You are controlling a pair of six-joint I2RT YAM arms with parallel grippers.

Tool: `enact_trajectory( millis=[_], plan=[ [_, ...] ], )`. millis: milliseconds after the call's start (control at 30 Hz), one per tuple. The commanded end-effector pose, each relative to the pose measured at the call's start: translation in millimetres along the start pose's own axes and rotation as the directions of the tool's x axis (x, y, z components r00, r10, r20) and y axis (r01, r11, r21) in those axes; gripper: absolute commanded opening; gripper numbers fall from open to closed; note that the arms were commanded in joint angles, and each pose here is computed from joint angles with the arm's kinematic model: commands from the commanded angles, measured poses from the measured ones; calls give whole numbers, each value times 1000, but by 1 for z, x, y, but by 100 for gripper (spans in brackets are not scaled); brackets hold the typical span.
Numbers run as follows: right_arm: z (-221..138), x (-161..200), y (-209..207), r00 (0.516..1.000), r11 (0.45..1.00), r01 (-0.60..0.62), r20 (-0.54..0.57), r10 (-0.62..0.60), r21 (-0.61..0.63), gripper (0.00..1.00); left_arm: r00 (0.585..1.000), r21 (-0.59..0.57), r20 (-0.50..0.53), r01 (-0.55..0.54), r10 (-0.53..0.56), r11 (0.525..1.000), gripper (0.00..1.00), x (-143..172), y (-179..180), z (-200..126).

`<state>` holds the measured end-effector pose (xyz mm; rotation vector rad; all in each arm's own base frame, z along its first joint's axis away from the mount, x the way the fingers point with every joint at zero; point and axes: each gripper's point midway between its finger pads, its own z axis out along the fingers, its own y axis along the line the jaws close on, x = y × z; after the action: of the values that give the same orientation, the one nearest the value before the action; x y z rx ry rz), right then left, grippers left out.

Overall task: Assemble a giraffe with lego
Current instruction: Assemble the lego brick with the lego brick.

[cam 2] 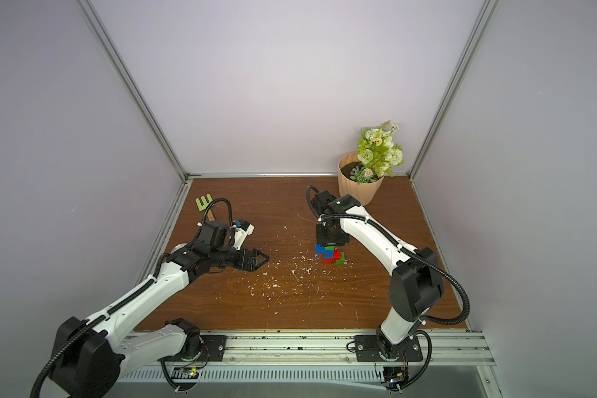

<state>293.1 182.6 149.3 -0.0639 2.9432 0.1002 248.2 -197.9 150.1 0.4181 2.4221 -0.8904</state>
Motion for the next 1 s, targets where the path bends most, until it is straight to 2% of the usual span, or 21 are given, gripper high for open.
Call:
enact_trajectory(
  millis=[0,200,333,500,600,967],
  plan=[
    [9,18,-16,998,998,3,-62,1,59,27,1000,18,-6,-11,11,1000,100,3,-6,-2],
    [19,26,-21,997,997,6,-77,0,75,25,1000,13,-6,-11,11,1000,100,3,-5,-2],
    [16,21,-24,999,996,-1,-41,5,87,23,1000,10,-7,-11,11,1000,99,3,-4,-1],
    [27,35,-22,995,997,17,-99,-10,70,24,1000,11,-7,-10,10,1000,99,3,-5,-1],
    [33,44,-28,986,993,60,-160,-43,102,23,1000,10,-6,-10,10,1000,100,3,-4,-1],
    [37,47,-35,981,985,98,-182,-71,142,27,1000,9,-9,-8,9,1000,100,4,-4,-1]
  ],
)
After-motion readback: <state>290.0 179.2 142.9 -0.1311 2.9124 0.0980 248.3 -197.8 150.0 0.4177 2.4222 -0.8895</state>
